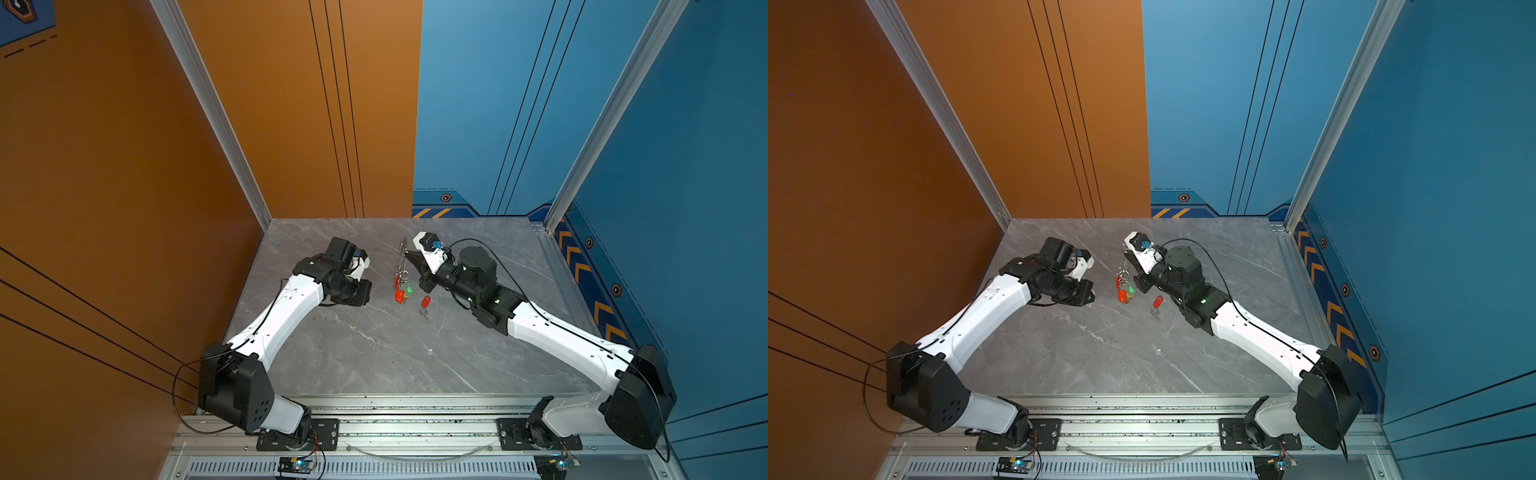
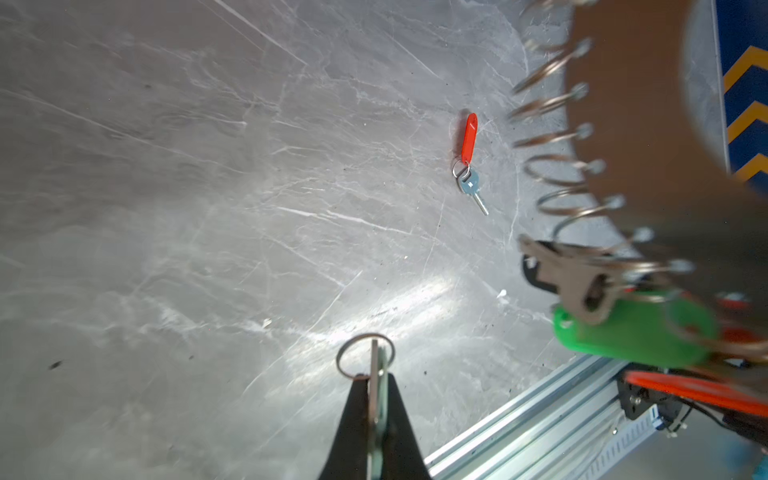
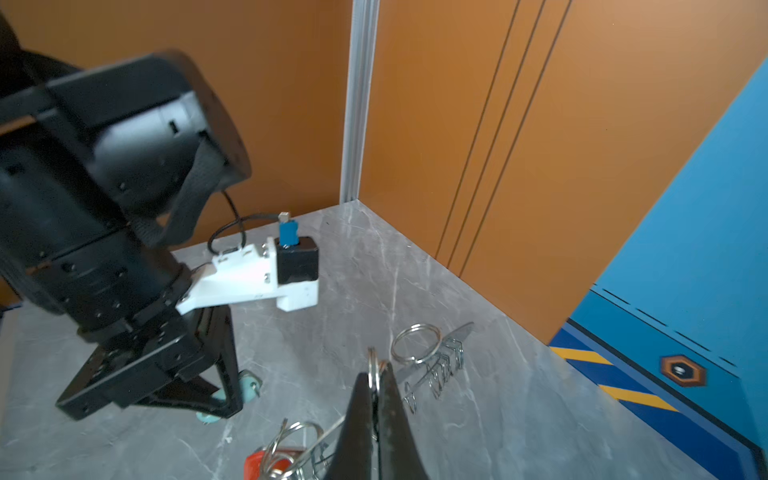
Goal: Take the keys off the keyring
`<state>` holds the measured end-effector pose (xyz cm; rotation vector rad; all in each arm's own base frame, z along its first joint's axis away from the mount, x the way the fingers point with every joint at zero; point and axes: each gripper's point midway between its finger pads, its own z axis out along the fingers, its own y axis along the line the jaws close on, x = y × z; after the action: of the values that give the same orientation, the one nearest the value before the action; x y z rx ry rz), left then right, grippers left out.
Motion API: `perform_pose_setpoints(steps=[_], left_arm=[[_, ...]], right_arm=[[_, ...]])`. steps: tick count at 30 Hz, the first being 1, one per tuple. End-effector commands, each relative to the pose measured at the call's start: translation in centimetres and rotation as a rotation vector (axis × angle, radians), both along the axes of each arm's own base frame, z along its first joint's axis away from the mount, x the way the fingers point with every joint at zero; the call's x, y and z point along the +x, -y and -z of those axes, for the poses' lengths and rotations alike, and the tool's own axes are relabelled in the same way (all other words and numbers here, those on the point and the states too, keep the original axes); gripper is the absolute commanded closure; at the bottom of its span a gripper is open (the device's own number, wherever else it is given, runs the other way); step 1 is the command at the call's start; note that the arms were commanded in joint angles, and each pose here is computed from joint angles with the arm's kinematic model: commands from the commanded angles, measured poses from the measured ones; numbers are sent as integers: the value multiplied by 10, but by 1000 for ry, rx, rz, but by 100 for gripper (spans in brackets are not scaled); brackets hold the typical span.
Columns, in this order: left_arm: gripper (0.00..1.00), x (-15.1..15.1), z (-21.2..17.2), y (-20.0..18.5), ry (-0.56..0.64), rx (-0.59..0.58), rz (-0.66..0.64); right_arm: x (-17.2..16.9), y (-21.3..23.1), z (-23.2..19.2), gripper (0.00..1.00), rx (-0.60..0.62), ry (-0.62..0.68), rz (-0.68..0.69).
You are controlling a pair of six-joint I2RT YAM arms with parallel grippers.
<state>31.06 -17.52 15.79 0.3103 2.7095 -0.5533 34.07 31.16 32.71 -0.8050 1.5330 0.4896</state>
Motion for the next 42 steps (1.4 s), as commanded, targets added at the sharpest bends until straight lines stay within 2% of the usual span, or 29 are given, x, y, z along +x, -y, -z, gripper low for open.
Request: perform_pose_setpoints(steps=[1,12,18,20,21,22,26,30,36,42], left_arm=[[100,28,11,34,70,-119,-38],[100,38,95,108,-52,-164,-2],[100,42,112,127,-86,-181,4],[93,40,117,127,-100,-173,4],[86,40,117,126,-103,-170,1],[79,40,117,125,-103,-166,-1],[62,43,102,119,-84,-154,-5],[50,43,72,107,-55,-158,-7],[43,36,38,75,-36,-189,-39],[41,34,21,46,-11,-214,-85]], right_arm=[[4,27,-2,100,-52,10,42],[18,74,11,100,-109,-45,124],[19,81,14,100,-120,-54,135],[19,81,16,100,-122,-61,131],[19,81,17,100,-123,-66,129],[19,80,18,100,-126,-71,125],[23,76,25,100,-129,-97,114],[33,71,34,100,-131,-136,127],[62,60,55,100,-125,-179,210],[90,46,74,100,-156,-187,297]])
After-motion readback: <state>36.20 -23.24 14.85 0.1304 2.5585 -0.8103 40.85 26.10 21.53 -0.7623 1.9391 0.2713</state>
